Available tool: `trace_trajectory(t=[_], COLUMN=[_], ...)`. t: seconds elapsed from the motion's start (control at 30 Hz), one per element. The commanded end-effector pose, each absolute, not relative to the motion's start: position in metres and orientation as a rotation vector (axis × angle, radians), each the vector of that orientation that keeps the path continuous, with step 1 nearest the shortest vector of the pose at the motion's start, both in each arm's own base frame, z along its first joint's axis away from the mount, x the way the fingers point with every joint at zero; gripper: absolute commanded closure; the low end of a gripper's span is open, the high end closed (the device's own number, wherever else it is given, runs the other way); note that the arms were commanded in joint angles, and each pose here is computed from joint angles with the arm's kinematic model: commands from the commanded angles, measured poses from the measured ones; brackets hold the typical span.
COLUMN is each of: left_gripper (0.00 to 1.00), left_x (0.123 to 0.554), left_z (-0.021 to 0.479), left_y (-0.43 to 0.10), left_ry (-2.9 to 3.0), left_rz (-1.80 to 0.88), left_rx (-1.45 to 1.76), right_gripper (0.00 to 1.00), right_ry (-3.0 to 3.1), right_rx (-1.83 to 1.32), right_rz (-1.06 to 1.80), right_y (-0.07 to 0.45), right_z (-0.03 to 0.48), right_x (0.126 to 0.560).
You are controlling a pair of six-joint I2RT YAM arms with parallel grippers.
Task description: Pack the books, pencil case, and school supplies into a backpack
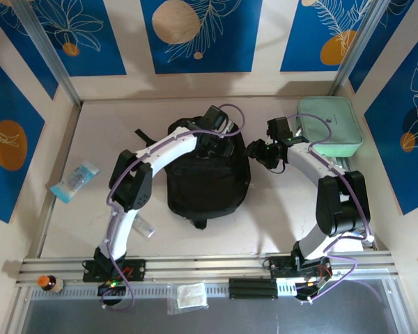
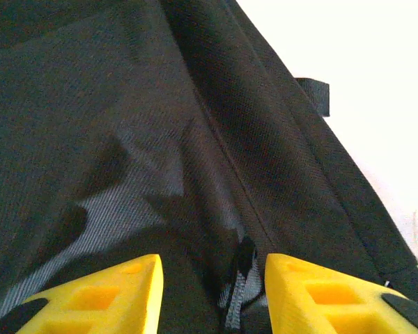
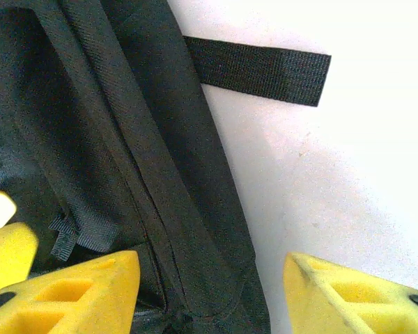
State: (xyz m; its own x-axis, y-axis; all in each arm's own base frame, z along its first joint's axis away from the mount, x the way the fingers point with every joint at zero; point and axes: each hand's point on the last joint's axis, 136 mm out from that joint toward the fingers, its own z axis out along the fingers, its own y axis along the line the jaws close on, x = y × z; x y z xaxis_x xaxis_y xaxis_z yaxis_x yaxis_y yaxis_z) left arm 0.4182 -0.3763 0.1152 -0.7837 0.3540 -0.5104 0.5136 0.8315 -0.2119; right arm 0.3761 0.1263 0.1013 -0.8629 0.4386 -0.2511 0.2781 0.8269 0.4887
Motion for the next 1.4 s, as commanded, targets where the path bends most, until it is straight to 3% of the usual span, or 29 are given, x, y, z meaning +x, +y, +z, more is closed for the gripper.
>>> trace_trajectory(t=[0.0, 0.23, 0.53, 0.67, 0.77, 0.93, 1.03, 1.37], left_gripper=[0.57, 0.54, 0.62, 0.71, 0.85, 0.96, 1.0, 1.0], left_x=[0.405, 0.395, 0.402, 0.399, 0.402, 0.407, 0.413, 0.417], left_z=[0.113, 0.094, 0.077, 0.075, 0.08, 0.107, 0.128, 0.161], left_y=[-0.379, -0.381, -0.372, -0.371, -0.372, -0.376, -0.372, -0.325], left_ry=[2.575, 2.612, 2.661, 2.696, 2.686, 2.64, 2.605, 2.544], left_rz=[-0.463, -0.454, -0.338, -0.322, -0.318, -0.372, -0.375, -0.257], left_rx=[0.796, 0.879, 0.869, 0.904, 0.899, 0.828, 0.765, 0.589], right_gripper=[0.43, 0.44, 0.43, 0.44, 0.44, 0.45, 0.5, 0.69], right_ry=[2.666, 2.672, 2.687, 2.727, 2.761, 2.8, 2.823, 2.849], right_rx=[0.526, 0.537, 0.532, 0.545, 0.541, 0.524, 0.537, 0.583], right_rz=[0.667, 0.678, 0.674, 0.636, 0.611, 0.574, 0.519, 0.368], right_y=[0.13, 0.131, 0.134, 0.134, 0.137, 0.14, 0.136, 0.121], right_z=[0.101, 0.096, 0.091, 0.082, 0.074, 0.063, 0.056, 0.042], right_x=[0.375, 0.375, 0.374, 0.375, 0.375, 0.373, 0.372, 0.37])
